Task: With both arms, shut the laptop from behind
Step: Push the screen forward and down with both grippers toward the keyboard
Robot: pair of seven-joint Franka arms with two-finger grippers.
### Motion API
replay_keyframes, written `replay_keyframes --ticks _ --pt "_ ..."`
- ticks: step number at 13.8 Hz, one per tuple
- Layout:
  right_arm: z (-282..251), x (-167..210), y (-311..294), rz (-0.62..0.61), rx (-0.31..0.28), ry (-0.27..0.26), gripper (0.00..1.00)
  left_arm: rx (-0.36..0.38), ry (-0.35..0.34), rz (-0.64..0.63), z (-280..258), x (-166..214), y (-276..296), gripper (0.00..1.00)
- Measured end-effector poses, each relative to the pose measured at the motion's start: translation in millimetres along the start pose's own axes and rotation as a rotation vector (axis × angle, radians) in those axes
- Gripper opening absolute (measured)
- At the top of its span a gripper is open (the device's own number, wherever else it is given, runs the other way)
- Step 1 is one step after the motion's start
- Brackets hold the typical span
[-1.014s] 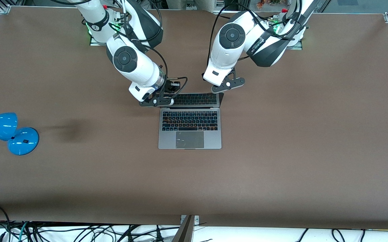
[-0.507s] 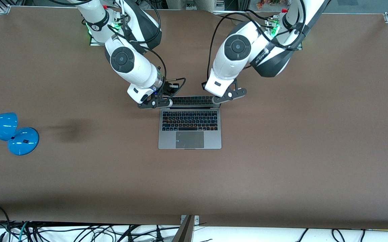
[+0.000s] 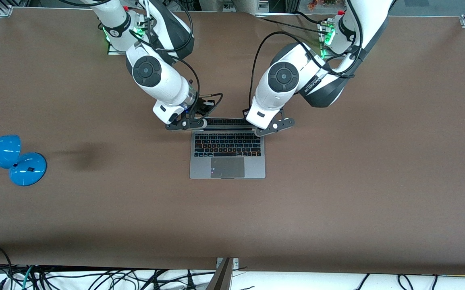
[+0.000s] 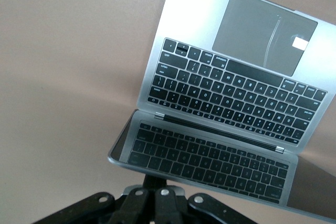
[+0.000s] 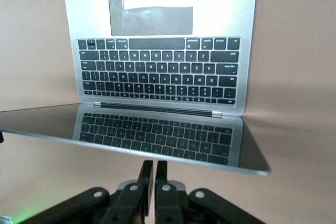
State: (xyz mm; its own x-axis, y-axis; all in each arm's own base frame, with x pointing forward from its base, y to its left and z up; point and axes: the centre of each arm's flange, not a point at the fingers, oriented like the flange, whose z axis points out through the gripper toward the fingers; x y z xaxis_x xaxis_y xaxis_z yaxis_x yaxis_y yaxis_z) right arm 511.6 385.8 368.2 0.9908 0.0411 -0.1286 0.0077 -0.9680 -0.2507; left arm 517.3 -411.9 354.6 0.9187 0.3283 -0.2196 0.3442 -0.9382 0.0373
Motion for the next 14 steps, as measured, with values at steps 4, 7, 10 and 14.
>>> replay_keyframes --ticks 4,7,10,14 --pt "-1 6 3 -0.030 0.007 0.029 0.07 -0.018 -0.009 -0.018 3 20 3 0.01" --pt "1 13 12 -0.047 0.000 0.041 0.06 -0.002 0.005 -0.020 13 35 1 0.01" --pt "13 21 15 -0.063 0.009 0.063 0.06 -0.002 0.000 -0.024 20 44 3 0.01" --pt "26 34 26 -0.123 0.012 0.082 0.06 -0.005 -0.009 -0.027 25 48 5 0.01"
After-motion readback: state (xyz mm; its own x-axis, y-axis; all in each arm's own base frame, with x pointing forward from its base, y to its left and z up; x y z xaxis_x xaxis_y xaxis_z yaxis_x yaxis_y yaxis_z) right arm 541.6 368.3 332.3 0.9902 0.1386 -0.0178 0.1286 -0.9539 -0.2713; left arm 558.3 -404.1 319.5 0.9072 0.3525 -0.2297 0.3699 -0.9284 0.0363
